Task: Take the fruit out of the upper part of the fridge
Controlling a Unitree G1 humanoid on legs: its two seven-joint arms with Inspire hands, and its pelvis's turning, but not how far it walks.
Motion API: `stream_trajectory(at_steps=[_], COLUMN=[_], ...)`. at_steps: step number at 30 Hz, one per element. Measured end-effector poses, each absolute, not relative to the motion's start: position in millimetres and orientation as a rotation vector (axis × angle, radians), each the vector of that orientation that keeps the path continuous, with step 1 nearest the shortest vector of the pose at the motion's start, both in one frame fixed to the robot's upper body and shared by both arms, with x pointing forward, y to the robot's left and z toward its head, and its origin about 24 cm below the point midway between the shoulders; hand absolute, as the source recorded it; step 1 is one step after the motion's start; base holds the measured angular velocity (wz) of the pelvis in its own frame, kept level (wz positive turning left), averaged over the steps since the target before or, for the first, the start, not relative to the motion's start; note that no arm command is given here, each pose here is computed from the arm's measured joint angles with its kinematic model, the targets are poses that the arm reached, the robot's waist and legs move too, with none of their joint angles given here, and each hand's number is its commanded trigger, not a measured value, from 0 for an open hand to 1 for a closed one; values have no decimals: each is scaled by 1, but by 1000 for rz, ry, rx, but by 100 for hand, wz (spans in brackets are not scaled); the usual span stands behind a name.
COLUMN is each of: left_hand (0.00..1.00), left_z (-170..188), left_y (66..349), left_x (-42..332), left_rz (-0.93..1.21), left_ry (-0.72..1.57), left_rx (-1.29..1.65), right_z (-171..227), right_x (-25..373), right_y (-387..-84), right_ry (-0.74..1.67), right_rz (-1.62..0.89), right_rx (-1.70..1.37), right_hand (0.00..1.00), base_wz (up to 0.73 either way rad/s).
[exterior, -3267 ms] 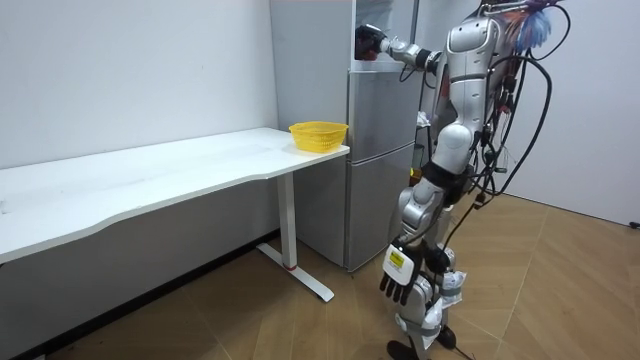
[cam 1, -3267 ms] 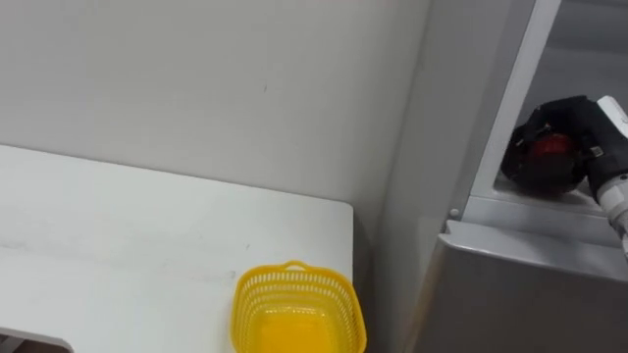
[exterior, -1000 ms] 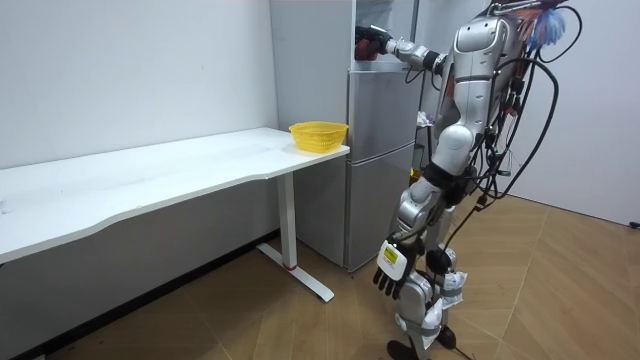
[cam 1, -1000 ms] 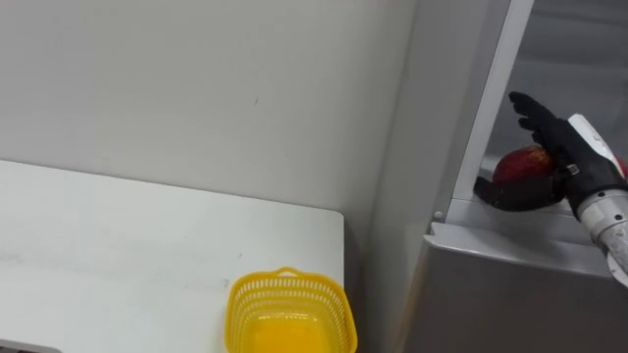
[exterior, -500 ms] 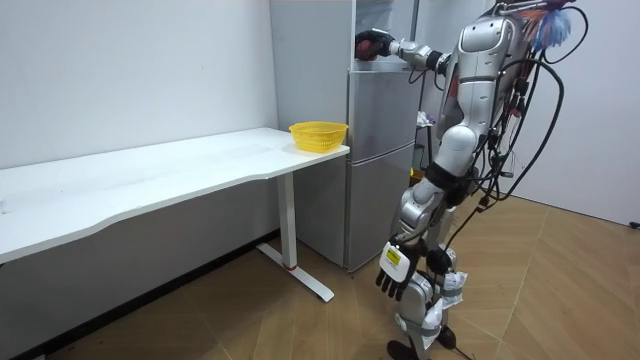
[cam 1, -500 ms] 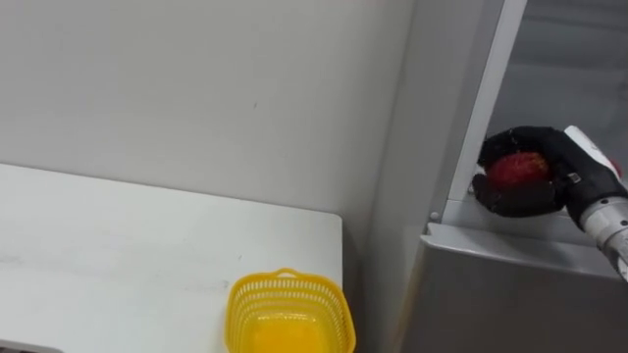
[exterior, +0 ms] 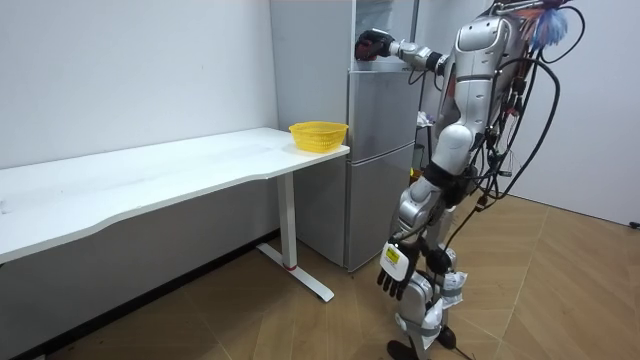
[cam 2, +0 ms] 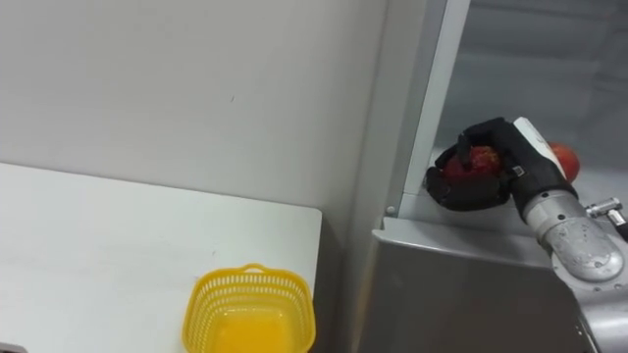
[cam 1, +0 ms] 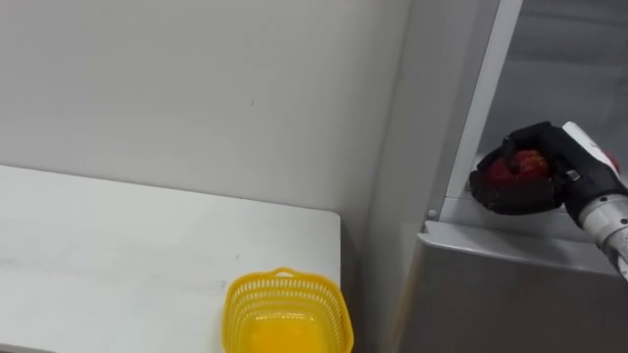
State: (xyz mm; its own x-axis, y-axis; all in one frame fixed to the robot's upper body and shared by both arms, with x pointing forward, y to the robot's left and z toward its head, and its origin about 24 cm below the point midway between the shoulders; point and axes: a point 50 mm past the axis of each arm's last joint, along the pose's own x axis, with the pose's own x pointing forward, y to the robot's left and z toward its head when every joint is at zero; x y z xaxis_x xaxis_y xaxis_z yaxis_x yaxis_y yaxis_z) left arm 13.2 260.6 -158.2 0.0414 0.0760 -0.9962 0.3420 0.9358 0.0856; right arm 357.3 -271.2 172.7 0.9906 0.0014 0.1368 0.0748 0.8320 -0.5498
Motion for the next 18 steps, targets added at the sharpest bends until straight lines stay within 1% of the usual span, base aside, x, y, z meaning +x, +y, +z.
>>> stream_trajectory(at_steps=[9, 15, 18], left_hand=[0, 0, 0], left_z=[-156, -154, -154], left_y=[260, 267, 268], left_x=[21, 22, 22], left_rz=[-229, -216, -197], left_ry=[1494, 1489, 1478], left_rx=[350, 385, 403], right_z=[173, 176, 174], right_x=[356, 355, 345], right_y=[-271, -267, -262], right_ry=[-148, -161, -194], right_rz=[-53, -64, -84], right_rx=[-555, -540, -546], right_hand=[100, 100, 100], base_wz=[0, 0, -1])
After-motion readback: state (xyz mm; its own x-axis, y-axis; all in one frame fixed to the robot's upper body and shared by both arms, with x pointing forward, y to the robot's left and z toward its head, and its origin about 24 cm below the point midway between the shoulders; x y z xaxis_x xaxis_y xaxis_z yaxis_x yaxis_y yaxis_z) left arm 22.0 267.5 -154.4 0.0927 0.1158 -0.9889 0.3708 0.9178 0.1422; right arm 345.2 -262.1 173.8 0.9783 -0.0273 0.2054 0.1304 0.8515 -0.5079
